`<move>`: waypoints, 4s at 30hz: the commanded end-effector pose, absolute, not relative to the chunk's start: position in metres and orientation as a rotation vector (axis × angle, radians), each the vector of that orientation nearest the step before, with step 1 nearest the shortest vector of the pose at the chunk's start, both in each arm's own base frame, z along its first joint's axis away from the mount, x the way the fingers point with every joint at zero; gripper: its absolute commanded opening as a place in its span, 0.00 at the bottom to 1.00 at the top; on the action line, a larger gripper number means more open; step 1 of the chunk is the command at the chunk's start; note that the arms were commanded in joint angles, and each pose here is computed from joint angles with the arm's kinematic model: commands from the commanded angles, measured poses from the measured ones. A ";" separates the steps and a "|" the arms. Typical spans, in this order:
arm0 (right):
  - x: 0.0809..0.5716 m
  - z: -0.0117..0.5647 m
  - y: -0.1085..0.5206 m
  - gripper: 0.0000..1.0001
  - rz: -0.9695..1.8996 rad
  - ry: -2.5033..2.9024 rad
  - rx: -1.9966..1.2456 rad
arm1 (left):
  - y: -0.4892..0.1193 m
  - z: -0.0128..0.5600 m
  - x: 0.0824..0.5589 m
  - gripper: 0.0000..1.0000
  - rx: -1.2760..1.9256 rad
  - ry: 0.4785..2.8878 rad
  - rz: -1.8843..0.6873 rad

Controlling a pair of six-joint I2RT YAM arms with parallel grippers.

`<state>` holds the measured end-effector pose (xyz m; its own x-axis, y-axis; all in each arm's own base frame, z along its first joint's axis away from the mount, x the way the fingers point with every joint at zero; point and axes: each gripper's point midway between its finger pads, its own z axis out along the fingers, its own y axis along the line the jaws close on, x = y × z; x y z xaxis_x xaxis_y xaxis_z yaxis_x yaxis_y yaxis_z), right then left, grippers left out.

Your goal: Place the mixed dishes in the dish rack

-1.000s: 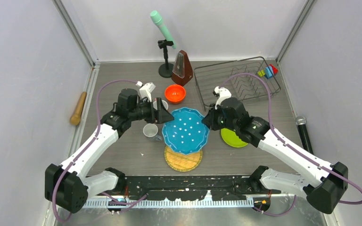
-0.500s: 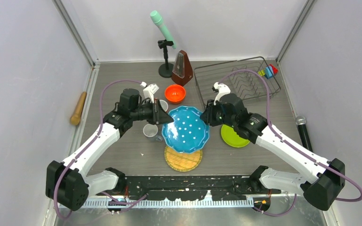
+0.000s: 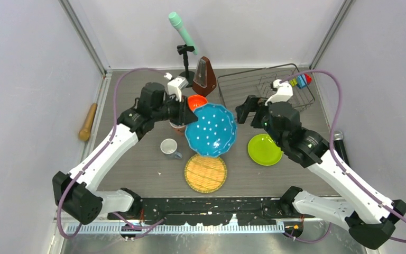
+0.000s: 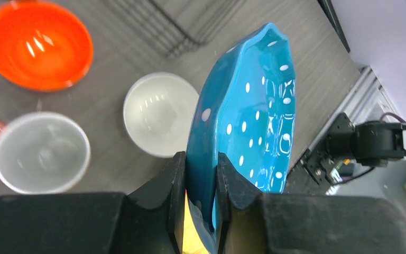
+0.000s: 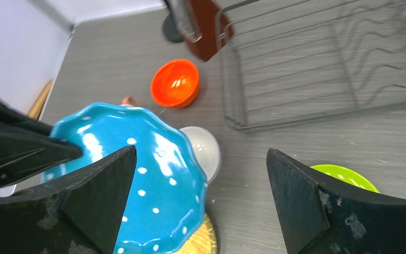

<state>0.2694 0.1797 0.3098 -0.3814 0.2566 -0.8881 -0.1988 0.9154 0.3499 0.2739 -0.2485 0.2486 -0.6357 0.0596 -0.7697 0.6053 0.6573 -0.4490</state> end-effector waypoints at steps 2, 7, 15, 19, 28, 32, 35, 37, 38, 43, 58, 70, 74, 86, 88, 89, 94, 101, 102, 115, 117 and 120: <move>0.282 0.311 0.102 1.00 0.178 1.871 0.394 | -0.255 0.329 0.315 0.00 0.532 1.883 -0.785; 0.321 0.261 0.057 1.00 0.339 1.991 0.810 | -0.250 0.359 0.337 0.00 0.524 1.792 -0.663; 0.376 0.220 0.023 0.99 0.212 1.980 1.156 | -0.242 0.398 0.370 0.00 0.418 1.606 -0.557; 0.401 0.200 0.025 0.91 0.218 1.980 1.237 | -0.242 0.413 0.377 0.00 0.394 1.557 -0.544; 0.411 0.145 0.028 0.80 0.171 2.020 1.384 | -0.235 0.423 0.373 0.00 0.413 1.515 -0.509; 0.413 0.129 0.035 0.63 0.198 2.056 1.416 | -0.234 0.425 0.370 0.00 0.419 1.497 -0.507; 0.408 0.126 0.041 0.43 0.241 2.061 1.451 | -0.236 0.425 0.368 0.00 0.444 1.493 -0.517; 0.404 0.122 0.044 0.34 0.276 2.045 1.477 | -0.236 0.425 0.367 0.00 0.446 1.492 -0.518; 0.399 0.115 0.045 0.29 0.276 2.054 1.490 | -0.236 0.426 0.366 0.00 0.447 1.489 -0.519; 0.385 0.119 0.059 0.17 0.317 2.067 1.513 | -0.235 0.430 0.363 0.00 0.443 1.477 -0.525; 0.362 0.197 0.055 0.99 0.233 2.049 1.180 | -0.249 0.432 0.352 0.00 0.508 1.452 -0.606; 0.335 0.298 0.076 1.00 0.464 2.040 1.216 | -0.297 0.432 0.349 0.00 0.798 1.212 -0.565; 0.337 0.343 0.100 1.00 0.708 1.985 1.255 | -0.320 0.434 0.346 0.00 0.954 0.997 -0.420; 0.345 0.387 0.153 1.00 1.205 1.925 1.418 | -0.370 0.443 0.351 0.00 1.020 0.839 -0.109; 0.346 0.379 0.154 1.00 1.206 1.939 1.439 | -0.374 0.443 0.350 0.00 1.035 0.833 -0.099; 0.345 0.378 0.156 1.00 1.214 1.945 1.439 | -0.376 0.444 0.351 0.00 1.040 0.827 -0.082; 0.343 0.354 0.157 1.00 1.192 1.982 1.472 | -0.382 0.447 0.350 0.00 1.054 0.799 -0.023; 0.342 0.326 0.157 0.91 1.138 2.034 1.502 | -0.385 0.453 0.347 0.00 1.044 0.778 -0.009; 0.343 0.321 0.157 0.86 1.132 2.042 1.514 | -0.387 0.454 0.346 0.00 1.047 0.772 -0.013; 0.369 0.316 0.168 0.01 1.244 1.988 1.530 | -0.400 0.446 0.336 0.00 1.064 0.713 -0.020; 0.373 0.317 0.163 0.01 1.226 1.965 1.525 | -0.399 0.447 0.336 0.15 1.047 0.723 -0.030; 0.377 0.325 0.147 0.00 1.176 1.882 1.516 | -0.397 0.448 0.330 0.43 0.994 0.772 -0.123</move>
<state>0.3702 0.1626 0.3178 -0.3201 0.9135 0.2513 0.6153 -0.0012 0.7883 0.3554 -0.4024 0.3358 0.5887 0.4798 -0.6506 0.5376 0.3686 0.7583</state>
